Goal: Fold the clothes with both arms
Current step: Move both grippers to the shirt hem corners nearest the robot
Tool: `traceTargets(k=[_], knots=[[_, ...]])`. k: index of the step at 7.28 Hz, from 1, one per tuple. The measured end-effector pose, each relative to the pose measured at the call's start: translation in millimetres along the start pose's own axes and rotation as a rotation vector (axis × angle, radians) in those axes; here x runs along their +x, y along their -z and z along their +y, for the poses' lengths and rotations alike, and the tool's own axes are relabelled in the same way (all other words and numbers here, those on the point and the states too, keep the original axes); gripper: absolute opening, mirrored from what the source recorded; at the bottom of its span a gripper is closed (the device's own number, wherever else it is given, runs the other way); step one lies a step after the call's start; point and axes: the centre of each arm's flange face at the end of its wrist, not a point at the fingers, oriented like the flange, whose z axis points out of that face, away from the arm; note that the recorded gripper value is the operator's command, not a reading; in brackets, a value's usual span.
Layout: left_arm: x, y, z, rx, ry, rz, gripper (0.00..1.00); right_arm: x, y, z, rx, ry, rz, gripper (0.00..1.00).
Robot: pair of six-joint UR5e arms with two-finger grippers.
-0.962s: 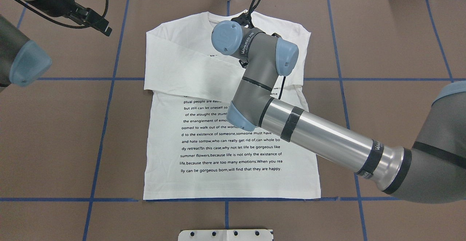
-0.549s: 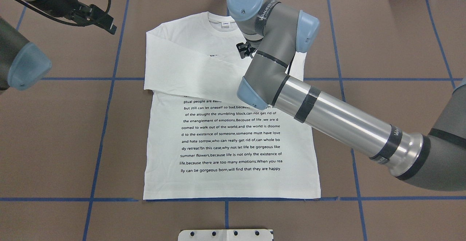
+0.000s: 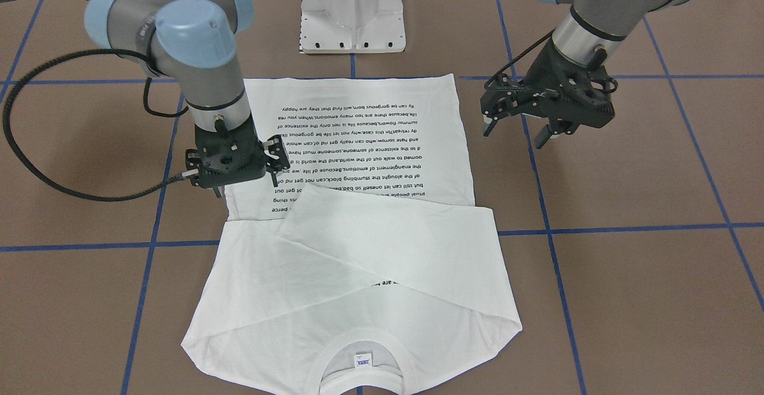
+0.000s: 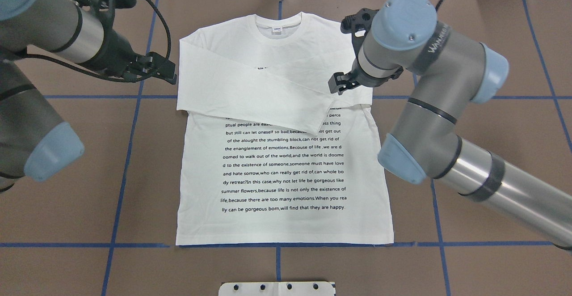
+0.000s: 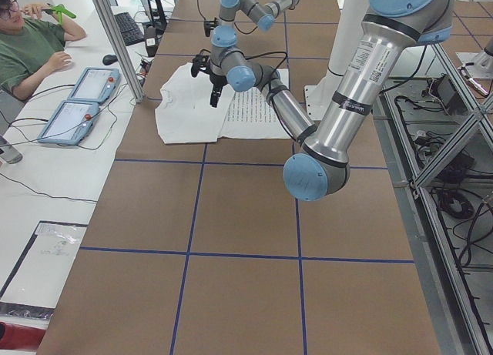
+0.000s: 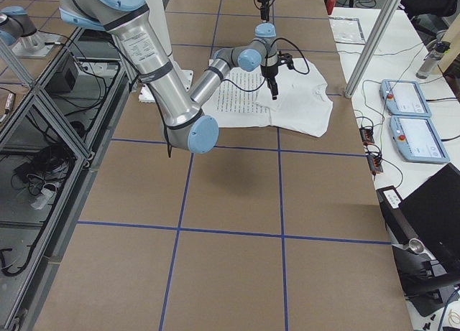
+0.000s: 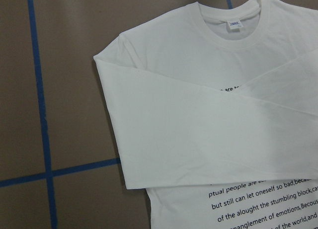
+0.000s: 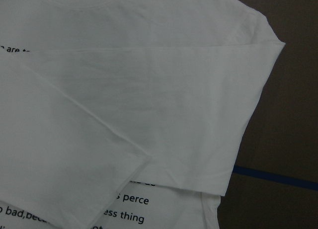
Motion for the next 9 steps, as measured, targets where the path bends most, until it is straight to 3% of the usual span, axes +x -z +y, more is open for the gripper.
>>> traceTargets(k=[4, 7, 9], knots=[[24.6, -23.1, 93.3, 0.009, 0.086, 0.041, 1.00, 7.4, 14.4, 136.7, 0.009, -0.094, -0.007, 1.00], [18.3, -73.8, 201.7, 0.008, 0.191, 0.049, 1.00, -9.2, 10.3, 212.2, 0.004, -0.138, -0.027, 1.00], [22.4, -98.4, 248.8, -0.028, 0.218, 0.022, 0.99, 2.4, -4.4, 250.1, 0.028, -0.142, -0.070, 1.00]])
